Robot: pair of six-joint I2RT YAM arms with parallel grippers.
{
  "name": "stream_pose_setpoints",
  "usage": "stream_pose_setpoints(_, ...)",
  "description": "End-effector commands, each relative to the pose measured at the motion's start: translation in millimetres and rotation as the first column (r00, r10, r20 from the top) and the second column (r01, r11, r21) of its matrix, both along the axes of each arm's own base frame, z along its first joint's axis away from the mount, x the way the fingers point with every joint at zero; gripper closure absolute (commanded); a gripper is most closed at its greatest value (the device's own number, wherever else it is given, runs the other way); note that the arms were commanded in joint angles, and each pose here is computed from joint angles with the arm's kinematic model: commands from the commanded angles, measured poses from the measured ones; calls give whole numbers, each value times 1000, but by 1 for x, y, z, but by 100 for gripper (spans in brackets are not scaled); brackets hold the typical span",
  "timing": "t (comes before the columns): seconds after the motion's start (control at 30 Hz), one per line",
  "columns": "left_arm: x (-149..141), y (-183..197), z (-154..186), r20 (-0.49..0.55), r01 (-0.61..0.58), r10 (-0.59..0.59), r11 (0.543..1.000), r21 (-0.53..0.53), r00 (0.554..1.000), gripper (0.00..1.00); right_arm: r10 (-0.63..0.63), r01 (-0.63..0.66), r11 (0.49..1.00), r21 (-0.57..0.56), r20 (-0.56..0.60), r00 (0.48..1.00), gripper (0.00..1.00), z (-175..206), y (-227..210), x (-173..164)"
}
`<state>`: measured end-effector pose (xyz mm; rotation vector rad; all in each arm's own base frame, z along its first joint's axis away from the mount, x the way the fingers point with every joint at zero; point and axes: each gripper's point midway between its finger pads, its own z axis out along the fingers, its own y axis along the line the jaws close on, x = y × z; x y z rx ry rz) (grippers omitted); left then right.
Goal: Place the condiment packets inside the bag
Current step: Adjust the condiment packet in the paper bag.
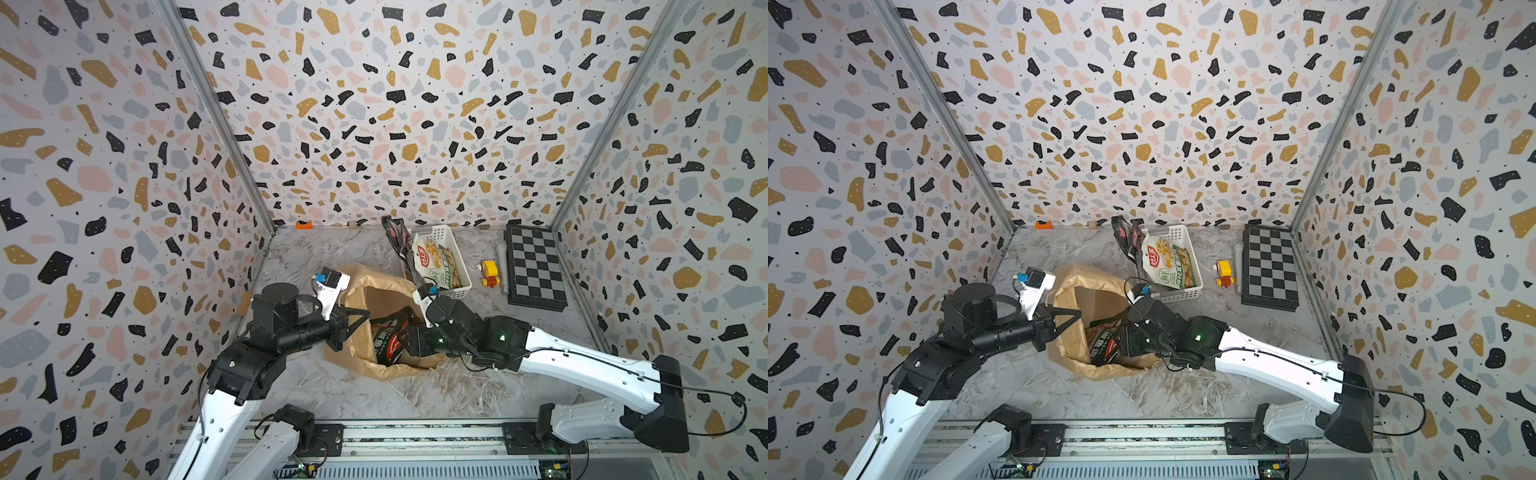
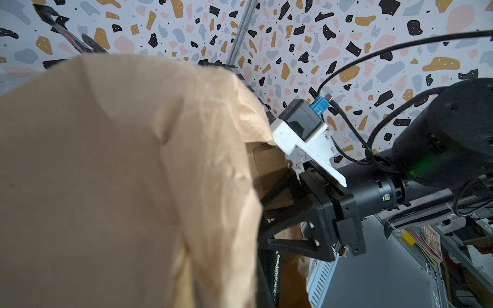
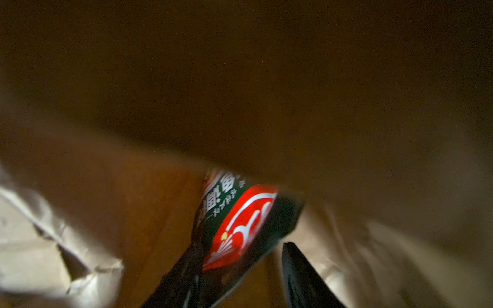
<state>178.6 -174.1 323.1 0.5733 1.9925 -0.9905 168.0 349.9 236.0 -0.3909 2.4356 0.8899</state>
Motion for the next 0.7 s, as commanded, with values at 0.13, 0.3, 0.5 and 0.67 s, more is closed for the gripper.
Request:
stream_pose_setpoints(0.13,-2,-10,24,86,57,-50,995,-76,995,100,24,-16,999,-45,185,983,100,31,-4,17)
stream_pose_setpoints(0.3,6,-14,35,-6,23,-25,989,-145,1000,100,97,-45,989,-142,385,918,100,79,-20,28)
stream_pose_setpoints(0.5,24,-23,43,-185,-53,0,958,-281,983,100,148,-50,980,-192,536,831,100,130,-39,33)
stream_pose_setpoints(0.67,39,-34,23,-324,-86,-24,943,-323,946,100,268,-163,958,-236,539,799,100,137,-30,36)
